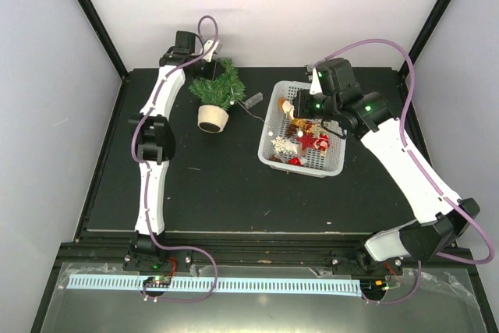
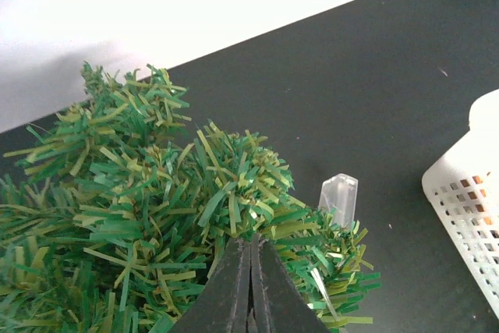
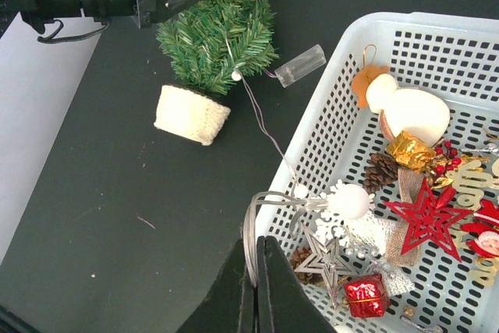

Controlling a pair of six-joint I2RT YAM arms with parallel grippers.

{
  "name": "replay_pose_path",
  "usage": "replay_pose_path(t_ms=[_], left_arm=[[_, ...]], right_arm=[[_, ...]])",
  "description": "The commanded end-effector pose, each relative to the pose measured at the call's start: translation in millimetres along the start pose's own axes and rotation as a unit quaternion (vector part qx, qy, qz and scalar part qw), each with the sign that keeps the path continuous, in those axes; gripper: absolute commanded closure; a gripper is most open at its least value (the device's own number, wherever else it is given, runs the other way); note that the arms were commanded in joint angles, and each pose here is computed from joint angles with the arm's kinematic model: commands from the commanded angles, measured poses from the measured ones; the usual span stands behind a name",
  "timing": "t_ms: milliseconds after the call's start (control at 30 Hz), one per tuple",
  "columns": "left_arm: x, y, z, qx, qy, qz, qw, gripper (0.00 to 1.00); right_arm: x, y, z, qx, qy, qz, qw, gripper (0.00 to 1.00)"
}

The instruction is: Decorate the small christmas tree

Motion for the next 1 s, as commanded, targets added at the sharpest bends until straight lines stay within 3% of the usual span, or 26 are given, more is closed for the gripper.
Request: replay_pose_path(t_ms=[0,167,400,667,800,967], left_arm=[[10.2,-4.2,-2.4,-0.011,-0.002,-0.027,1.0,0.98],[-15.6,-12.1,22.8,-0.007,-0.037,-0.036,0.999,0.98],[-83.7,-45.7,75.7,0.035,-0.109,-0.048,0.992,0.98],[-138.8,-76.6,105.2,0.056,-0.153,-0.063,0.985,0.99],[-151.9,-86.9,104.3,0.065,-0.165,-0.07,0.982,0.98],[-121.4,-75.7,54.4,0.045,-0.149,-0.103,0.982,0.98]], right_arm=[[9.9,2.0,3.9,-0.001,-0.001,-0.002,1.0,0.99],[15.0,3.4,5.7,-0.003,0.001,-0.002,1.0,0.99],[14.1,7.2,12.0,-0.008,-0.008,0.004,1.0,0.99],[11.3,11.9,18.8,-0.013,-0.018,0.011,1.0,0.99],[9.7,13.5,19.9,-0.013,-0.018,0.014,1.0,0.99],[9.1,11.9,17.7,-0.009,-0.017,0.013,1.0,0.99]])
Point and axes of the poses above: each gripper's point midway between its finger pads, its own x axis out along the fingers, its own y axis along the line the jaws close on, z = x × y, the point moved 4 cm from there along -x, back along the fingers, and after that the axes turned 5 degrees about x, right-handed, at the moved point
